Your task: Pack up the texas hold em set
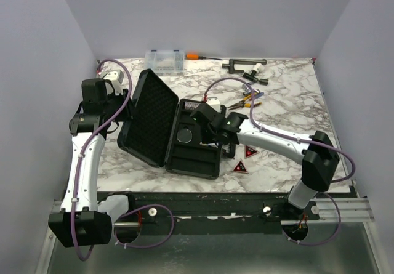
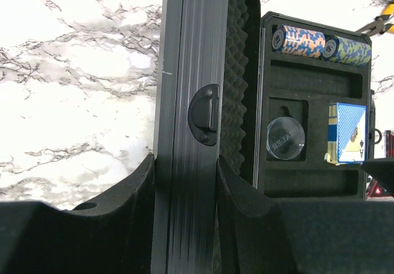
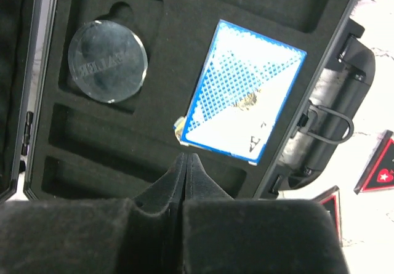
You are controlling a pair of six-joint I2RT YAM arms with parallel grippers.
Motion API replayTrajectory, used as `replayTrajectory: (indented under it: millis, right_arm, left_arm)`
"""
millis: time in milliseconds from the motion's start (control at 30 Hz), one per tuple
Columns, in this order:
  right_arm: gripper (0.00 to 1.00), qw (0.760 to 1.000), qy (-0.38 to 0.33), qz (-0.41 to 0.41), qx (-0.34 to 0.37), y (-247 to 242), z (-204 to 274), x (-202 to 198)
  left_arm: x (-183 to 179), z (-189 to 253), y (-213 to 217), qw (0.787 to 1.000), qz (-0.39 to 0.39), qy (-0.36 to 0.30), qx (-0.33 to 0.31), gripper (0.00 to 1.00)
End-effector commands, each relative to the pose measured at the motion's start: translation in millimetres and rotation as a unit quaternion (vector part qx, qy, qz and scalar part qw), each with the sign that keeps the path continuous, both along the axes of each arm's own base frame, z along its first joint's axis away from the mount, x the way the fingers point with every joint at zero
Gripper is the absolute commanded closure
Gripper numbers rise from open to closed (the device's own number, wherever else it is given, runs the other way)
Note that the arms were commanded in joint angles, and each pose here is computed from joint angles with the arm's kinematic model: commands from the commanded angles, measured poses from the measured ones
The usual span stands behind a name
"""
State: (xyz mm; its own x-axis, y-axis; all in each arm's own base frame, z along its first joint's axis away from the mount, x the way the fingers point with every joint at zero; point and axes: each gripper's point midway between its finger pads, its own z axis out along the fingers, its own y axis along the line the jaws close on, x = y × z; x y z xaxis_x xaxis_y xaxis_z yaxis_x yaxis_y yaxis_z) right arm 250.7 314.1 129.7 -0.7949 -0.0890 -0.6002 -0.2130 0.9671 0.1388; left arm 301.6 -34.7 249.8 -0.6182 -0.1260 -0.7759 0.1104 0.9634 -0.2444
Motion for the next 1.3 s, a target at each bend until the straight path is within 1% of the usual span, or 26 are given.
replayTrajectory:
  millis: [0, 167, 367, 500, 667, 900, 1033, 1133, 1233, 1267]
  right_arm:
    - [1.00, 1.000, -0.019, 0.006, -0.014, 13, 4, 19]
    - [1.00, 0.999, -0.016, -0.005, -0.034, 19, 0, 29]
    - [0.99, 0.996, 0.018, -0.040, -0.074, 2, -39, 21]
    - [0.99, 0.997, 0.030, -0.037, -0.063, 0, -57, 13]
    - [1.00, 0.995, 0.073, -0.019, -0.071, 1, -100, -2]
    - [0.99, 0.992, 0.105, -0.021, -0.061, -9, -133, -11]
    - [0.99, 0.991, 0.113, -0.029, -0.063, -18, -142, -14]
    - [0.99, 0.991, 0.113, -0.028, -0.063, -19, -140, -15]
    - [1.00, 0.994, 0.095, -0.019, -0.055, -12, -117, -7]
    - [1.00, 0.996, 0.082, -0.013, -0.045, -6, -102, -1]
  left_arm:
    - [14, 78, -11, 0.991, -0.008, -0.132, -0.036, 0.92]
    - [13, 74, -13, 0.991, -0.012, -0.129, -0.036, 0.92]
    - [15, 74, -13, 0.991, -0.012, -0.127, -0.036, 0.92]
    - [17, 72, -14, 0.992, -0.013, -0.122, -0.037, 0.92]
    - [18, 70, -14, 0.992, -0.013, -0.121, -0.037, 0.92]
    - [15, 72, -15, 0.991, -0.014, -0.126, -0.034, 0.92]
    - [13, 73, -15, 0.991, -0.015, -0.128, -0.033, 0.92]
    - [12, 72, -15, 0.991, -0.011, -0.128, -0.033, 0.90]
    - [9, 74, -14, 0.991, -0.005, -0.131, -0.033, 0.84]
    - [8, 75, -13, 0.991, -0.002, -0.133, -0.034, 0.78]
